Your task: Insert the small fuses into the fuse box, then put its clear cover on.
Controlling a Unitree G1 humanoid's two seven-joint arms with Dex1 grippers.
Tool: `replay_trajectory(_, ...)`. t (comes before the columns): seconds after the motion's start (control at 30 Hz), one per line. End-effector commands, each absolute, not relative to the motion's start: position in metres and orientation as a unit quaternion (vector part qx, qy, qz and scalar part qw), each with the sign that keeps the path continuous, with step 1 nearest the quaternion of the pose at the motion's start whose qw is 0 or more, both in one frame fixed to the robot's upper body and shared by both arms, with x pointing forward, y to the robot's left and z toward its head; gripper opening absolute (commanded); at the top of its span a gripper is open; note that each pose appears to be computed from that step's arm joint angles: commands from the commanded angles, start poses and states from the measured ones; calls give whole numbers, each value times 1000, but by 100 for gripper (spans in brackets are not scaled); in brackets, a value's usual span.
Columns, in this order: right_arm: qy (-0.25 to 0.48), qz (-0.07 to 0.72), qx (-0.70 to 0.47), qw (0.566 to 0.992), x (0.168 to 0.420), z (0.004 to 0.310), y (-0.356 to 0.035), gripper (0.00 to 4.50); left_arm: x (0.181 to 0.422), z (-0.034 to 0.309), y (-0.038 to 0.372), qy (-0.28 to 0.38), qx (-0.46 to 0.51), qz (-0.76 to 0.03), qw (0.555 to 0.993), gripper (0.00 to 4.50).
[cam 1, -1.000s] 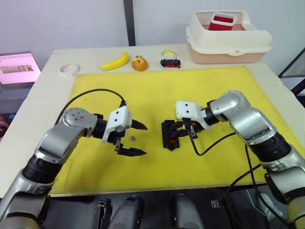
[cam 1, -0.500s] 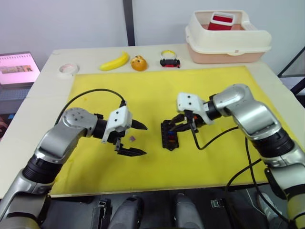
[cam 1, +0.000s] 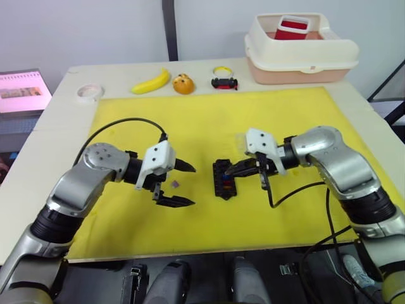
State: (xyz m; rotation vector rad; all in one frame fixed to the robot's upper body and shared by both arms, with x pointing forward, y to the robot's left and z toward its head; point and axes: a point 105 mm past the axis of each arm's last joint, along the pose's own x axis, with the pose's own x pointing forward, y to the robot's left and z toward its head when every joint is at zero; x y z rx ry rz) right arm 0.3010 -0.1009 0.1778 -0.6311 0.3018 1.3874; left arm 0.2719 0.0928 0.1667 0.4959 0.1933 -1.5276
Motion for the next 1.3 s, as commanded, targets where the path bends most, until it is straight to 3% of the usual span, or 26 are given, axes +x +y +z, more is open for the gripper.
replay_trajectory(0.03, 99, 619, -303, 717, 302, 186, -97, 4, 272, 172, 91, 75, 235, -685, 686, 450)
replay_trajectory(0.83, 151, 602, -291, 728, 312, 145, -111, 4, 271, 172, 92, 74, 237, -684, 686, 450)
replay_trajectory(0.97, 143, 605, -292, 727, 311, 152, -109, 4, 271, 172, 92, 74, 237, -684, 686, 450)
replay_trajectory(1.3, 78, 610, -319, 721, 287, 218, -108, 4, 270, 202, 119, 87, 194, -674, 708, 450)
